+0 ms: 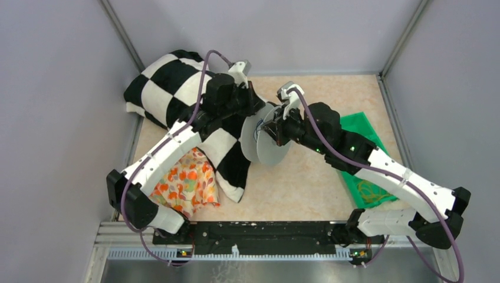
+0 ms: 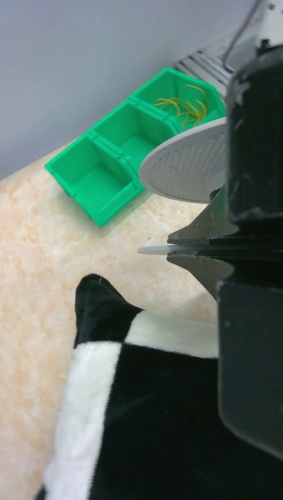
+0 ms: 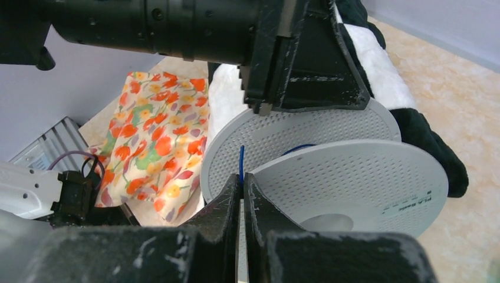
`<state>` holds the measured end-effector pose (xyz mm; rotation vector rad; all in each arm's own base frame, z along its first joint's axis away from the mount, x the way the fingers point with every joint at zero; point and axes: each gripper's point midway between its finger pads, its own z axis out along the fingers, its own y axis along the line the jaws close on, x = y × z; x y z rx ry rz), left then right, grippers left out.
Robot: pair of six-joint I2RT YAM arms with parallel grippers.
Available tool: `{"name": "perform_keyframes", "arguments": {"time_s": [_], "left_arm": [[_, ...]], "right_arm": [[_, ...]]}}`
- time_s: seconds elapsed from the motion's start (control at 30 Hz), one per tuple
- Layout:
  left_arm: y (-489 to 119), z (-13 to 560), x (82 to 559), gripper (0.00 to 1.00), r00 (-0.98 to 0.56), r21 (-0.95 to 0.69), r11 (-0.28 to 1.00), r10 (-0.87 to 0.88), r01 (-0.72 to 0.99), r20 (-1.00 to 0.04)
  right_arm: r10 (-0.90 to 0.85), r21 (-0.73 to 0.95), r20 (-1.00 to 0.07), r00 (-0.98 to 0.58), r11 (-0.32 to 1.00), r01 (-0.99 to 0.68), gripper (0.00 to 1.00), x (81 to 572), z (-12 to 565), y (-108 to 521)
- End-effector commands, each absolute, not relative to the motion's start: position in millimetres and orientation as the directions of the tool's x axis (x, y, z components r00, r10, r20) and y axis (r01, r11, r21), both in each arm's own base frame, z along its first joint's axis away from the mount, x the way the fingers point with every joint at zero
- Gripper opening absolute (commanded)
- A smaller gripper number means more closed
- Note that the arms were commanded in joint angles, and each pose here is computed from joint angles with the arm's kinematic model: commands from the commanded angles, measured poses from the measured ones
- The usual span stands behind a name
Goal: Wrap the cables
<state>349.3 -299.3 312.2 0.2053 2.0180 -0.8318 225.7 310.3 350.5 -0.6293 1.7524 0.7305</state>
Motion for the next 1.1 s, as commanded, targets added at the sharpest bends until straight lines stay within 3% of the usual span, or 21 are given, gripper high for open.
{"name": "perform_keyframes", "arguments": {"time_s": [0.0, 0.33, 0.63, 0.73, 0.97, 1.07], "left_arm": [[-304.3, 389.0, 318.0, 0.0, -0.305, -0.327, 0.609, -0.144, 0.723, -0.941], [-311.7, 398.9, 248.4, 0.0, -0.108, -0.094, 0.304, 0.03, 0.948, -0.994], [-305.8, 411.7, 213.7, 0.0, 0.013, 0.018, 0.163, 0.035, 0.986, -0.999], [-303.0, 417.4, 205.6, 0.0, 0.028, 0.032, 0.137, 0.03, 0.99, -0.999], [-317.1, 411.1, 216.5, 0.0, -0.166, -0.155, 0.096, 0.121, 0.983, -0.979], [-326.2, 399.1, 224.5, 0.0, -0.263, -0.254, 0.077, 0.126, 0.964, -0.957]], "right_arm": [[0.001, 0.173, -0.973, -0.233, 0.674, -0.718, 0.0, 226.7, 379.7, 304.5], [0.008, 0.18, -0.977, -0.212, 0.563, -0.807, 0.0, 217.7, 401.4, 288.8], [-0.069, 0.163, -0.971, -0.227, 0.499, -0.851, 0.0, 206.8, 389.8, 280.6], [-0.08, 0.187, -0.967, -0.242, 0.424, -0.886, 0.0, 197.4, 385.1, 277.2], [-0.154, 0.241, -0.95, -0.271, 0.19, -0.952, 0.0, 162.4, 356.6, 283.7], [-0.175, 0.285, -0.934, -0.31, 0.155, -0.946, 0.0, 154.4, 342.1, 285.0]]}}
